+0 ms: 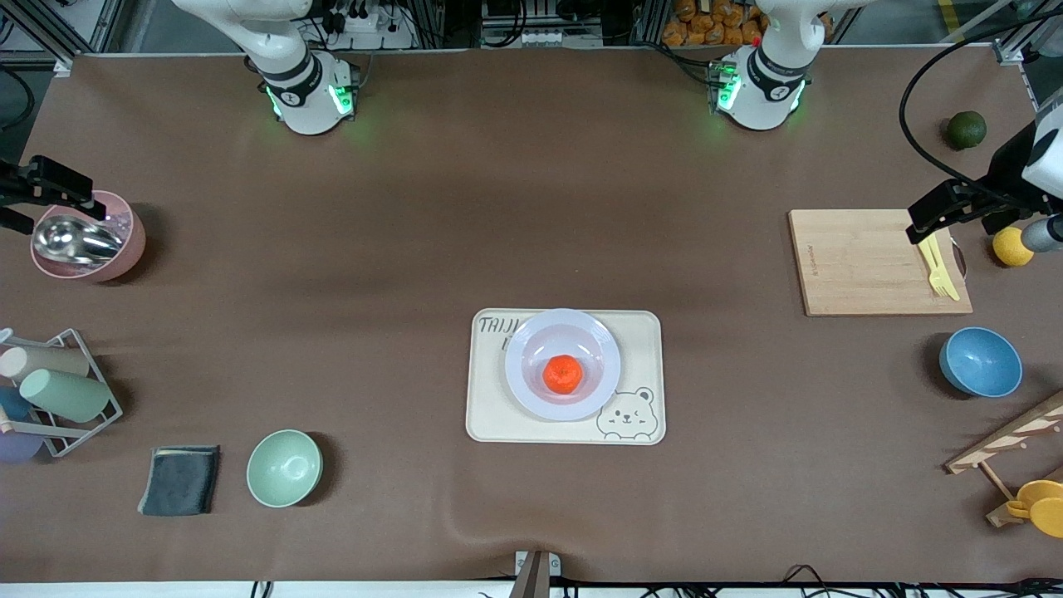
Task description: Place orange and plate with both arms
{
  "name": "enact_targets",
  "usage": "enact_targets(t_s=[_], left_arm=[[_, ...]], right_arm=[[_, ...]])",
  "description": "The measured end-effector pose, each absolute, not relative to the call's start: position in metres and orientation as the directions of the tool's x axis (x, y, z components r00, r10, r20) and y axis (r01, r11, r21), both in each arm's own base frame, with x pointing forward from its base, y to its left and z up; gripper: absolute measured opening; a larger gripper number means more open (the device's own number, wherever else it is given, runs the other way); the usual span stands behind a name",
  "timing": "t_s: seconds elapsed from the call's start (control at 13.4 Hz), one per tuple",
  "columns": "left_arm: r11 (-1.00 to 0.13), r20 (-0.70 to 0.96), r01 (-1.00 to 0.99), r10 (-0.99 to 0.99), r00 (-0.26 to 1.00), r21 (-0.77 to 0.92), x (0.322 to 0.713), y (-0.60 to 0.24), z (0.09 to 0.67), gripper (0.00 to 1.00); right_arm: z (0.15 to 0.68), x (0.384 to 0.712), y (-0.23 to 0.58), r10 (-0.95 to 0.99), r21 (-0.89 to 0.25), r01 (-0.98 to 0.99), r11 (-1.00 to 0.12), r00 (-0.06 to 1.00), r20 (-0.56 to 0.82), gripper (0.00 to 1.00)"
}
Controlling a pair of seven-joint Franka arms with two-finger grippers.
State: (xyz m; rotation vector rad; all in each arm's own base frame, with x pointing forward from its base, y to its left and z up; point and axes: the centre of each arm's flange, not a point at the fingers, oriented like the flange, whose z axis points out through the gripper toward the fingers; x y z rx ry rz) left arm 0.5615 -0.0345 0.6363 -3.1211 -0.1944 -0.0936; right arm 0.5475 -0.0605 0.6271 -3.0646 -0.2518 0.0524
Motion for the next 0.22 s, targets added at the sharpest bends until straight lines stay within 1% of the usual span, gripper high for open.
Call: enact_targets(t_s=[0.22], left_arm=[[-0.992, 0.065, 0.123, 0.122, 0.990, -0.008, 0.5614, -0.0343, 0.6393, 1.00]], right_arm=[[0.6287, 0.5470, -0.0626, 0.159, -0.066, 0.158, -0.985, 0.987, -0.023, 1.00]])
